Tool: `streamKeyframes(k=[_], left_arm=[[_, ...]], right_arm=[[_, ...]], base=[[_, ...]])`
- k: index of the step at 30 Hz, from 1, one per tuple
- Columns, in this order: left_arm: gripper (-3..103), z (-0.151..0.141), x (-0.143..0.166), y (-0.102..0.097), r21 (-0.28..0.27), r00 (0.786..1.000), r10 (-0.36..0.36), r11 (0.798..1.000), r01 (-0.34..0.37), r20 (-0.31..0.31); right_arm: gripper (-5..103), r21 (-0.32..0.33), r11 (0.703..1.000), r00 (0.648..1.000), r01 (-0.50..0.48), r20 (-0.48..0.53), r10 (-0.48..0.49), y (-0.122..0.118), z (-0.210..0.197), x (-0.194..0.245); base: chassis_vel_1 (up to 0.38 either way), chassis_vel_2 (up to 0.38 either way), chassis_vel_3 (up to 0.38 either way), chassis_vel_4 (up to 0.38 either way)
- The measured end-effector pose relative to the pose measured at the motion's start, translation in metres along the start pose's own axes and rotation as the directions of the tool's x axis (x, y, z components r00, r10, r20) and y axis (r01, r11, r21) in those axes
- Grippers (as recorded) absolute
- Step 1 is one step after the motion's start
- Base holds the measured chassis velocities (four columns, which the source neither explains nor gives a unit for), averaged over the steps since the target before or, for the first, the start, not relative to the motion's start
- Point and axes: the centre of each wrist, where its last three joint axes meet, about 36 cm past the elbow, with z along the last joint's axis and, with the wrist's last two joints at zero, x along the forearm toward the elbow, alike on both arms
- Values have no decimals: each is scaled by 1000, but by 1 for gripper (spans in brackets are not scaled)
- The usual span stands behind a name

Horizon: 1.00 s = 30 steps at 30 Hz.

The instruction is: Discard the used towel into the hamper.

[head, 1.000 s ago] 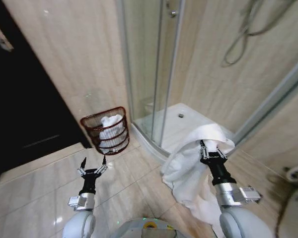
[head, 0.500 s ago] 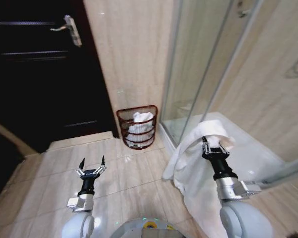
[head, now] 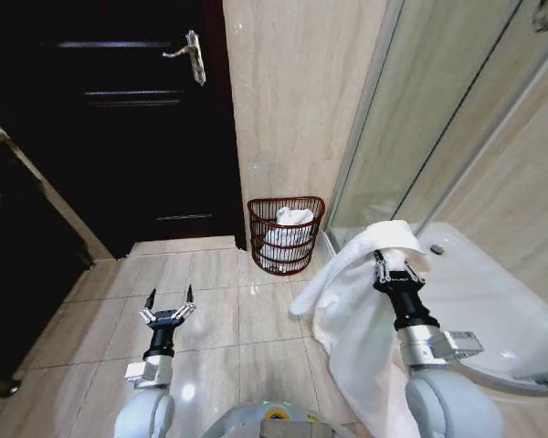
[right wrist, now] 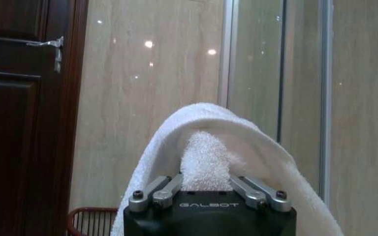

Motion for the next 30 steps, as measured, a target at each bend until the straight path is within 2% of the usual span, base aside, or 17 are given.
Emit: streamKeyframes(k=[11, 19, 26, 30], left_arm=[[100, -10, 3, -4, 7, 1000, -24, 1000, 23, 1], [100, -19, -1, -4, -23, 1000, -8, 1000, 8, 18], [100, -46, -2, -17, -10, 1000, 5, 1000, -5, 14], [100, -48, -5, -22, -1, 1000, 23, 1000, -23, 9]], right_arm=[[14, 4, 1000, 1000, 13, 13, -13, -2, 0, -8], [14, -10, 1000, 1000, 20, 17, -20, -4, -1, -14], [14, -24, 1000, 1000, -9, -2, 9, -8, -2, -22], [14, -22, 999, 999, -37, -4, 37, -6, -6, -27]], base=[[0, 0, 0, 0], [0, 0, 0, 0], [0, 0, 0, 0], [0, 0, 0, 0]])
